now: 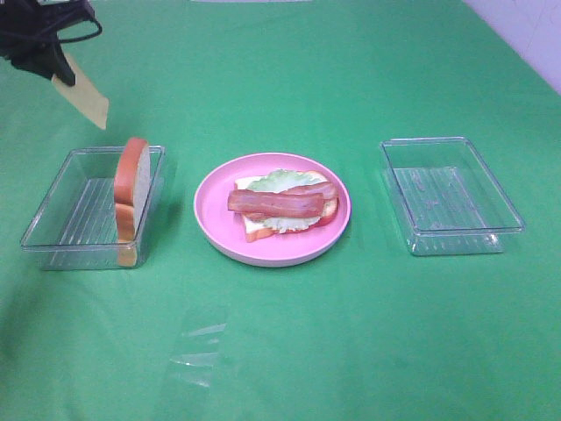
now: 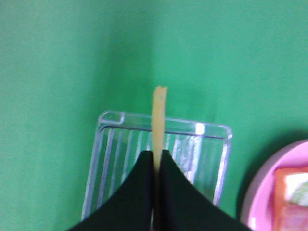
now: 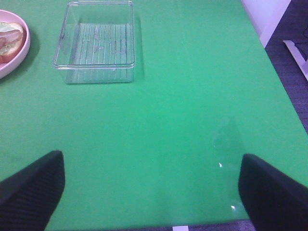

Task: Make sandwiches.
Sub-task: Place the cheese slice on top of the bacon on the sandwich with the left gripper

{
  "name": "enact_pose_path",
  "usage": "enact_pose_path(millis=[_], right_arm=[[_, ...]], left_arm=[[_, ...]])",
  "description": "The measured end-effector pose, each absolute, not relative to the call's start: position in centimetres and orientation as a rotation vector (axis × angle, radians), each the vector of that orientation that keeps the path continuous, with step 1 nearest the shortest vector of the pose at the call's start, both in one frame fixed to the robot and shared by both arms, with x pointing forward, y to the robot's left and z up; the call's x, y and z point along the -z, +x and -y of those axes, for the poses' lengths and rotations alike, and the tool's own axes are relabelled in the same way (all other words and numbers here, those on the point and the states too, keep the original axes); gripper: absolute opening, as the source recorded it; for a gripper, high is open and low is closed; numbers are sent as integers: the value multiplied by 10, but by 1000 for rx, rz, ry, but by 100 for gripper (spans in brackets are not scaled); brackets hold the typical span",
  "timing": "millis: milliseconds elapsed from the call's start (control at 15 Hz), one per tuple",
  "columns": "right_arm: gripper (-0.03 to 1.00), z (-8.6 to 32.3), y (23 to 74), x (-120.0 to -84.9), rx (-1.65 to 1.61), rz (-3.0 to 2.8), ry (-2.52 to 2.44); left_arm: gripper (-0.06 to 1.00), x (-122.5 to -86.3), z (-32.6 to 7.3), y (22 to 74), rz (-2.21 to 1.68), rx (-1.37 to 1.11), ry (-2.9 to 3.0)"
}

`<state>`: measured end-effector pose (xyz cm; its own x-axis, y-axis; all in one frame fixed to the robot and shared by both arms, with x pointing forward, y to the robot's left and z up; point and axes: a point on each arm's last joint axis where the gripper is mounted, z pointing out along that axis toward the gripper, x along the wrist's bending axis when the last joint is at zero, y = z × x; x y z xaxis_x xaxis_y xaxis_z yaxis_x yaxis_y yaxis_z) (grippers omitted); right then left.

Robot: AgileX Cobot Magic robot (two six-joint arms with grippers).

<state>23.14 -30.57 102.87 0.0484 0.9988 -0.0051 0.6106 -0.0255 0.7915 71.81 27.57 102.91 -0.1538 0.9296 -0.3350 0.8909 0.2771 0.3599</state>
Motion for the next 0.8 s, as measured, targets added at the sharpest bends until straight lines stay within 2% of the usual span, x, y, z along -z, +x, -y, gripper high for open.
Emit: enact_pose_path(millis=[200,333,600,800], right_arm=[[96,306,231,-1029,-795,-1629,1705],[96,306,231,-1029,-795,-1629,1705],[96,306,231,-1029,-795,-1629,1705],[96,306,231,-1029,-795,-1629,1705]], left_arm=[[0,-1060,-257,718,-1952,-102,1607],[0,-1069,-228,717,-1874,-79,1622],[0,-1073,-151,706,-1706,12,1651],[0,-1062,-109,697,-1631,110,1692]])
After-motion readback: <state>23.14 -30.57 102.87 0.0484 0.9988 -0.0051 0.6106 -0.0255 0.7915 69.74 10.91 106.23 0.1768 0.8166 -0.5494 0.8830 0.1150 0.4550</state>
